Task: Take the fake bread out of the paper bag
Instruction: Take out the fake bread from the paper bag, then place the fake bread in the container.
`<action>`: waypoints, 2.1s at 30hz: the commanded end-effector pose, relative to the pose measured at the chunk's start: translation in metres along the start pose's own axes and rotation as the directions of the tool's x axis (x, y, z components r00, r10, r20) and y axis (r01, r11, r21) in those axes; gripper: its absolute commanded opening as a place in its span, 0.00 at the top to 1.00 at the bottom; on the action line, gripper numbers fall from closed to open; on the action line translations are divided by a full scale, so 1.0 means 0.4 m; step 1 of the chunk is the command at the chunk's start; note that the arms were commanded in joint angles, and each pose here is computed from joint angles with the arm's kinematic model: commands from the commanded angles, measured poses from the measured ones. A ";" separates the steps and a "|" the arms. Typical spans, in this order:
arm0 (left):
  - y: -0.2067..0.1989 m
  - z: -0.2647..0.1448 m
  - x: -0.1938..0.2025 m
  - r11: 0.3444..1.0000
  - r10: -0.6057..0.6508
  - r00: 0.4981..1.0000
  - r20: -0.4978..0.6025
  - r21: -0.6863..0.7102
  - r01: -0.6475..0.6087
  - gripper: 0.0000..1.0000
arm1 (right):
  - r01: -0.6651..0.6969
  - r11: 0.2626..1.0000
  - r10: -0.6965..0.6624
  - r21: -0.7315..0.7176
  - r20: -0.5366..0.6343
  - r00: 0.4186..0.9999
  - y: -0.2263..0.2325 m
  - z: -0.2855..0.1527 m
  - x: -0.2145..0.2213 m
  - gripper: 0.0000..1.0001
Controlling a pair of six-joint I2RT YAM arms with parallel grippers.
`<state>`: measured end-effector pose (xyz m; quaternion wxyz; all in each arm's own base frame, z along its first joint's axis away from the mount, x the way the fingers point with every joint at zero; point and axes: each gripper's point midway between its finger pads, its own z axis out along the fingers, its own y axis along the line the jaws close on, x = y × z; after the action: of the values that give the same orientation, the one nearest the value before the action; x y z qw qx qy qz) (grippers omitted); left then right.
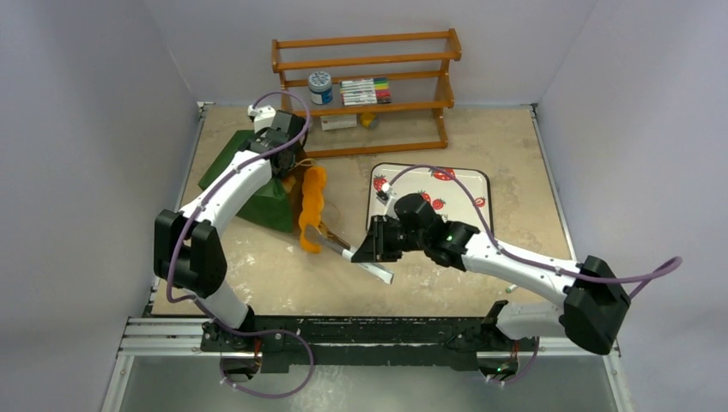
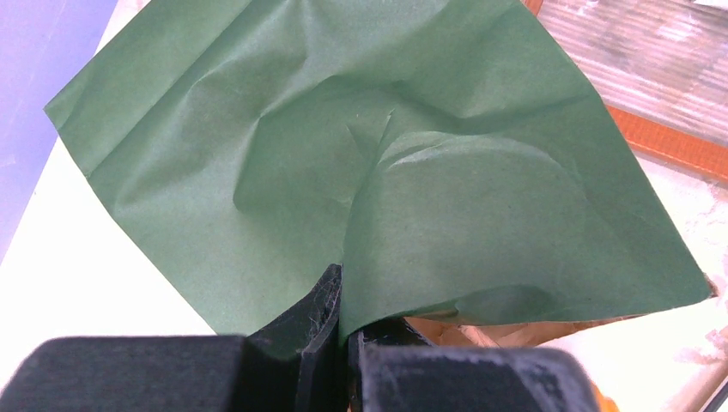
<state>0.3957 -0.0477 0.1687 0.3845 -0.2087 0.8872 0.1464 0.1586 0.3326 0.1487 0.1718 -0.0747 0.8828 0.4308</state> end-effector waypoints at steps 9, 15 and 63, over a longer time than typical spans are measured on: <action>-0.015 -0.010 -0.085 0.996 -0.093 0.991 0.096 0.003 0.093 1.00 | -0.041 0.999 0.039 0.012 0.165 0.985 0.049 -0.148 -0.054 1.00; -0.013 -0.011 -0.070 0.996 -0.088 0.993 0.085 0.015 0.087 1.00 | -0.076 0.990 0.045 0.122 0.236 0.971 0.017 -0.191 -0.084 1.00; -0.013 -0.063 -0.018 0.985 -0.071 0.997 0.038 0.158 0.064 1.00 | -0.228 0.900 0.201 0.372 0.110 0.973 -0.187 -0.271 -0.163 0.97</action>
<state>0.3786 -0.0576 0.1670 0.3858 -0.1968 0.8962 0.0961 0.2044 0.1982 0.1637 0.1562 0.0928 0.9516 0.2480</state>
